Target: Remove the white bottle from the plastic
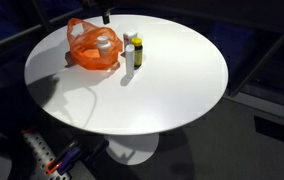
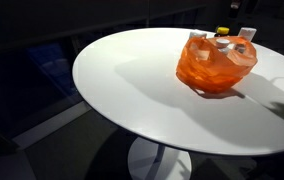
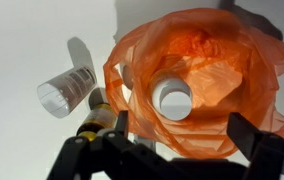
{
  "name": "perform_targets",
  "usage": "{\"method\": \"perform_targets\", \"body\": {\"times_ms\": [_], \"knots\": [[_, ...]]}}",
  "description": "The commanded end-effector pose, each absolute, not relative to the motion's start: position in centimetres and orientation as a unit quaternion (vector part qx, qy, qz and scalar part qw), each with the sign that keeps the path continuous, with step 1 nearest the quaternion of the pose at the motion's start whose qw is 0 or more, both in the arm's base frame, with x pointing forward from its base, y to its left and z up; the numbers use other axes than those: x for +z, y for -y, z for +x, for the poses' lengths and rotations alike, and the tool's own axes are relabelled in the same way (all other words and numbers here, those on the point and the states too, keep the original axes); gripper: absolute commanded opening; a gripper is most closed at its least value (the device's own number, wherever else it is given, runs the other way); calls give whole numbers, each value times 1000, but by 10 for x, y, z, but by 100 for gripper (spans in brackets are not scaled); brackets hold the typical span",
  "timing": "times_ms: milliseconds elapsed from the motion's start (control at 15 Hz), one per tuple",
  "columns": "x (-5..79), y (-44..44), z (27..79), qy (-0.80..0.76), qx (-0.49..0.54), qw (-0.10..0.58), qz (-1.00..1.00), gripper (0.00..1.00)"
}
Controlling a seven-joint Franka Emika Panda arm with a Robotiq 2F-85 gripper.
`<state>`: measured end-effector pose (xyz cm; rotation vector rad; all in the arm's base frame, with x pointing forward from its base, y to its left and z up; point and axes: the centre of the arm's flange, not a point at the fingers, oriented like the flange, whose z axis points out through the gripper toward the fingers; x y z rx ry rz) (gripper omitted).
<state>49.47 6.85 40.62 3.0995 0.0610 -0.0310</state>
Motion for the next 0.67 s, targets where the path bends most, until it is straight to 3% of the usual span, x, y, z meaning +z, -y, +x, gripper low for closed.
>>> {"method": "perform_targets", "body": {"times_ms": [0,600], "knots": [[389,-65,495,2,-7,40,999,100],[381,-64,497,-1,-20,35,999,100]]}}
